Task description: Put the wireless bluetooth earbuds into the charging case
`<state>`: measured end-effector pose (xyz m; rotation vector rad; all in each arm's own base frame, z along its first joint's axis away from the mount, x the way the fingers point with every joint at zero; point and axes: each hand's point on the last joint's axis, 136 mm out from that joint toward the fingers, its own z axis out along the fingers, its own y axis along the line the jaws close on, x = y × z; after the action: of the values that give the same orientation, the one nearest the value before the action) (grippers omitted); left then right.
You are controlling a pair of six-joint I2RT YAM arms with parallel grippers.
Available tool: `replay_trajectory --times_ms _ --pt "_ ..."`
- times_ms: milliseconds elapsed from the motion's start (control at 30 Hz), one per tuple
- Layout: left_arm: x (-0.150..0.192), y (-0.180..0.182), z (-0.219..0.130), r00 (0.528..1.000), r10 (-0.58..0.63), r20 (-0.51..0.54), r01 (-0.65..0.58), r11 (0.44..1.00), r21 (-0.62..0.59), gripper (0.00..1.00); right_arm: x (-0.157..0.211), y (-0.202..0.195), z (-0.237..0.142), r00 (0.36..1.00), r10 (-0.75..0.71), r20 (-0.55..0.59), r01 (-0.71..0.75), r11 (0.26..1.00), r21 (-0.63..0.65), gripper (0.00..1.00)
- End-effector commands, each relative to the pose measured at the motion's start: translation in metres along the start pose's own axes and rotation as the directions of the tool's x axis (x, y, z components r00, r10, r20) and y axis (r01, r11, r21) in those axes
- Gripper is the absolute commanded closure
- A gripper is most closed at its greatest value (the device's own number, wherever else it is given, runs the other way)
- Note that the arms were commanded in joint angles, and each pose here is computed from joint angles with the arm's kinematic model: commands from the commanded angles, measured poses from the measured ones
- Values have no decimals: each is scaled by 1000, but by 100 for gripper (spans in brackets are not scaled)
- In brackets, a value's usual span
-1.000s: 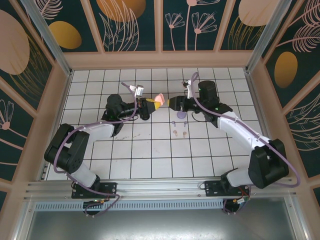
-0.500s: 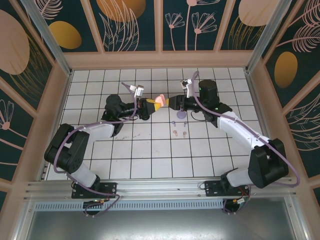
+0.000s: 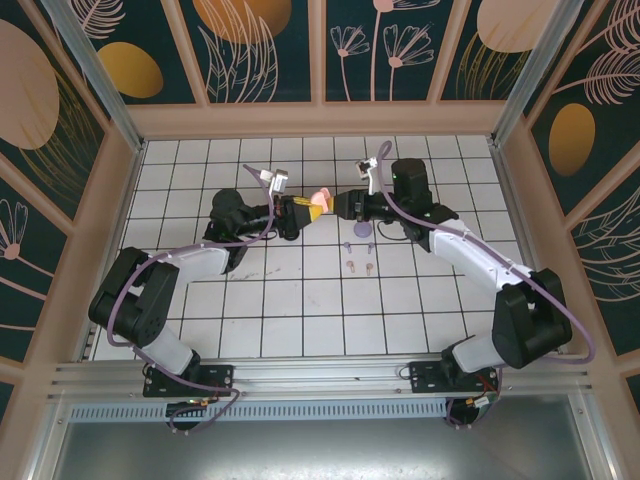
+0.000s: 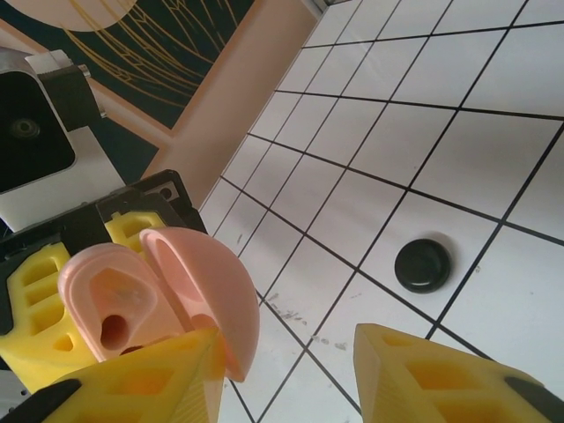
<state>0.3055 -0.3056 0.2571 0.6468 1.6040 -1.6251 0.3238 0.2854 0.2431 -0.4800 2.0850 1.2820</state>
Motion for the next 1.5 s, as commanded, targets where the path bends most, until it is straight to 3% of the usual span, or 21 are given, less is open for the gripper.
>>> replay_trajectory --times_ms 0,167,533,700,967,1167,1467 --pt "-10 -14 5 999 46 7 -47 998 51 100 -13 13 3 999 -37 23 38 998 -41 58" --pt "-8 -15 6 999 44 0 -44 997 59 100 -16 10 7 999 -33 25 34 999 -30 68" --pt "-2 -11 6 1000 25 -14 -24 998 51 100 -24 17 5 998 -45 38 47 998 -39 99" --pt "-3 -5 7 1000 21 -7 -21 1000 23 99 -26 18 3 998 -46 42 47 998 -31 100" --pt "-17 12 4 996 72 57 -65 992 -112 55 -29 -2 -1 998 -51 46 46 993 106 100" --pt "-32 12 2 986 162 28 -154 970 -188 44 -35 -19 -10 996 -78 32 69 973 222 100" --pt "-40 11 4 943 268 -196 -312 918 -244 33 -43 -33 -20 965 -239 -103 261 900 348 100"
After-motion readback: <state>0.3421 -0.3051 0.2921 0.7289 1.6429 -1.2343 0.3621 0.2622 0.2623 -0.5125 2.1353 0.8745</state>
